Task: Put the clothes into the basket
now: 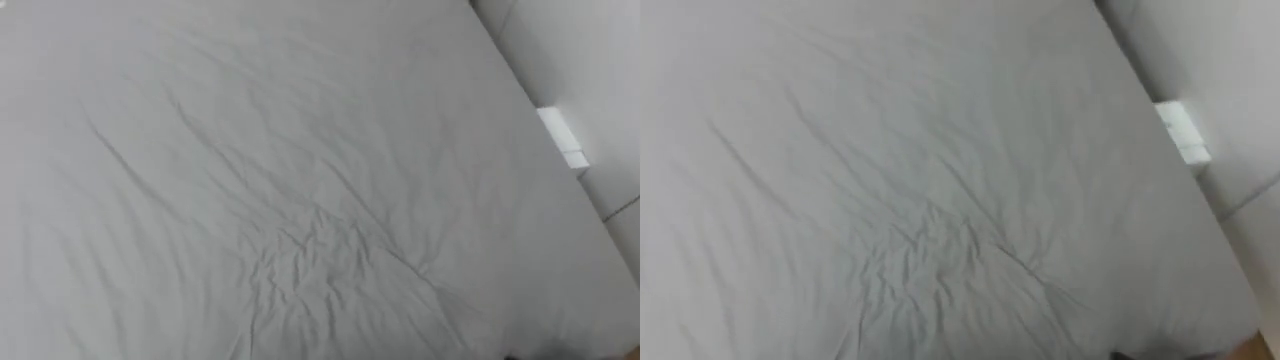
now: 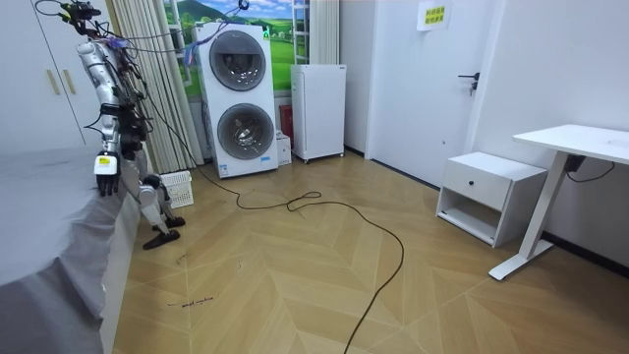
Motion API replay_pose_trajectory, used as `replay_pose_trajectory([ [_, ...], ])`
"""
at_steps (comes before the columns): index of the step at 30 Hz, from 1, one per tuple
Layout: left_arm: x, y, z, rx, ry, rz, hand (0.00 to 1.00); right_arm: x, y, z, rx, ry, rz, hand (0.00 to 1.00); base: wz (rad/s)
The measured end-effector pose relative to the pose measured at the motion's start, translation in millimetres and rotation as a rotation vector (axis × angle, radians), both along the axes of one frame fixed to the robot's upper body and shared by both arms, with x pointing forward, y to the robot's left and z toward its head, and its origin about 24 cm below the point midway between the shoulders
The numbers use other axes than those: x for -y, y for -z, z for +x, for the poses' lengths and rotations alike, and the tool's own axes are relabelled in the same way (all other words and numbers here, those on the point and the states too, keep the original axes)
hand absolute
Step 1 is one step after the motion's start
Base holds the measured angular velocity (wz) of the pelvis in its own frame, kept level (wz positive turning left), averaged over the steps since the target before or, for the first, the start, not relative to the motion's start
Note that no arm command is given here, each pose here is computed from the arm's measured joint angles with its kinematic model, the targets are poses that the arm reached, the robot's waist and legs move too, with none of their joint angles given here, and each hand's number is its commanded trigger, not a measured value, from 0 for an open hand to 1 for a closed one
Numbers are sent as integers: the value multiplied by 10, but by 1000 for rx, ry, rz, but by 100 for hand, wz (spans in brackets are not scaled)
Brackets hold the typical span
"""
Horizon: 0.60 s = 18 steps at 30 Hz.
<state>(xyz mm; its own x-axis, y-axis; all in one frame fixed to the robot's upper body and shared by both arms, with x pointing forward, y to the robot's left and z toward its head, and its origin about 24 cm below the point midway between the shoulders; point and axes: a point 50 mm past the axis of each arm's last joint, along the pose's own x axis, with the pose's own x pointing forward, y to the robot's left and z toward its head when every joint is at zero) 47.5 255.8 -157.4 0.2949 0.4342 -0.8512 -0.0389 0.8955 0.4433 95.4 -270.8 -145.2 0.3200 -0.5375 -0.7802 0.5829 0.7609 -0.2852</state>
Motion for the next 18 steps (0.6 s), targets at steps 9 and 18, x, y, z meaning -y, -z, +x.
replay_pose_trajectory([
  [9,64,10,51,32,-66,6,0,-42,72,-221,-92,-105,13,0,10],
  [18,221,51,38,33,-74,-35,0,-47,105,-358,-161,-127,26,0,-1],
])
